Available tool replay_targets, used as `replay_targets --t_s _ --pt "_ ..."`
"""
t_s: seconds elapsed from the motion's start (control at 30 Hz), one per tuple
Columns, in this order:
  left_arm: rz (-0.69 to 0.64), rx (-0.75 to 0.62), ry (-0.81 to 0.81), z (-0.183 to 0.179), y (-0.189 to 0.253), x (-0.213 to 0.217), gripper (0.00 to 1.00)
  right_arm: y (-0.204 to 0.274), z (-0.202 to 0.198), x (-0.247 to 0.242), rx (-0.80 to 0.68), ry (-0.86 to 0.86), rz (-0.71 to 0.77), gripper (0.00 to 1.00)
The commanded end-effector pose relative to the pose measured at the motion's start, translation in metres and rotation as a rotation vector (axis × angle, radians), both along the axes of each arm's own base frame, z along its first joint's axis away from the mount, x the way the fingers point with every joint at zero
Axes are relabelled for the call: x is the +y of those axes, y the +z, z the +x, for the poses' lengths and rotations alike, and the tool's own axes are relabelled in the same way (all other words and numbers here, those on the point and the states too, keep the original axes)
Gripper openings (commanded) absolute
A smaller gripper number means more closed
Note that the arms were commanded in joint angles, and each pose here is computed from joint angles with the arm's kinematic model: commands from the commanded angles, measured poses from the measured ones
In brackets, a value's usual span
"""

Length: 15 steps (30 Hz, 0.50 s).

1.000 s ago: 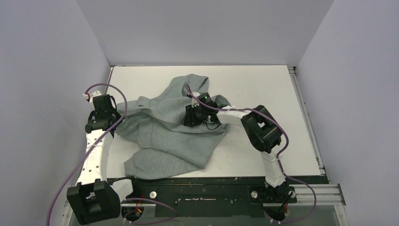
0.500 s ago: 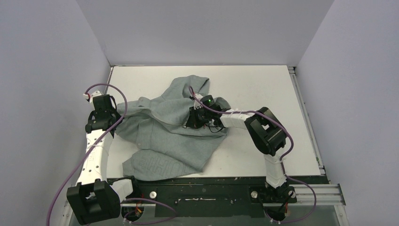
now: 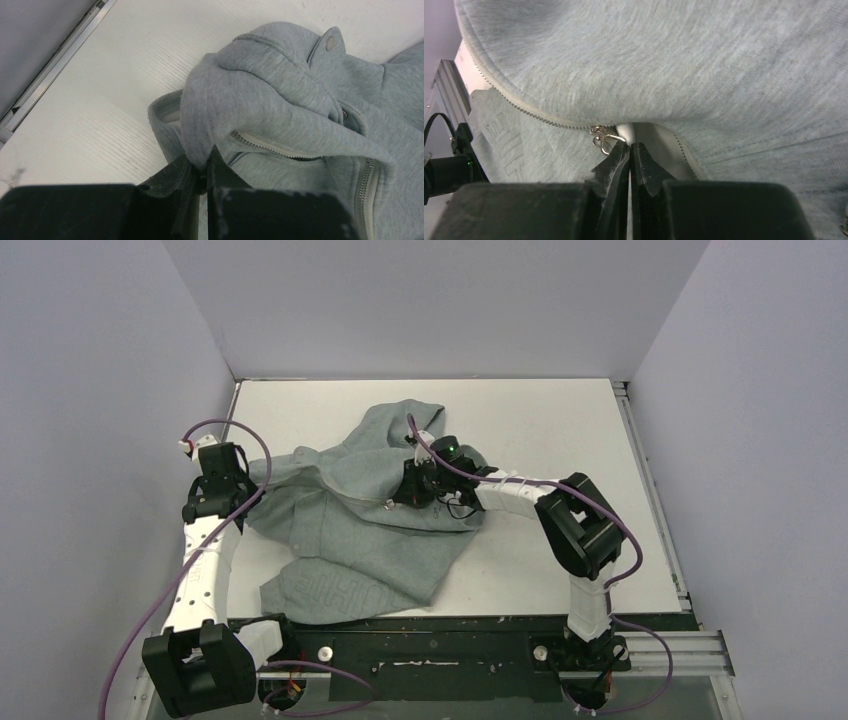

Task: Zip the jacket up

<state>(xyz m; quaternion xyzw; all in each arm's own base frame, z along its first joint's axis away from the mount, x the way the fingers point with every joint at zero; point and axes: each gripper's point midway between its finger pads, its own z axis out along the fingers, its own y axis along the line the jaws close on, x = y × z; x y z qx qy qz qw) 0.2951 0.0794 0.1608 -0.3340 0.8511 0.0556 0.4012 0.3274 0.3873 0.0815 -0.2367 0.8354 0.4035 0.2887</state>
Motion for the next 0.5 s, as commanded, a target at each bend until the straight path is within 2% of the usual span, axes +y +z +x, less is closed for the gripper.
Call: replay_targets --t_s 0.0,0.13,0.2,0.47 --pt "0.014 -0.060 0.000 0.006 0.013 0.003 0.00 0.033 0.007 -0.005 -0.105 -0.050 -0.004 0.00" --pt "0.039 -0.046 0.049 0.000 0.013 0.011 0.00 0.003 0.010 -0.045 -0.115 -0.195 -0.223 0.00" --pt "0.041 -0.043 0.064 -0.001 0.013 0.013 0.00 -0.009 0.006 -0.062 -0.106 -0.238 -0.281 0.00" --pt "0.023 -0.029 0.049 -0.008 0.005 0.008 0.00 -0.037 -0.026 -0.068 -0.044 -0.224 -0.278 0.00"
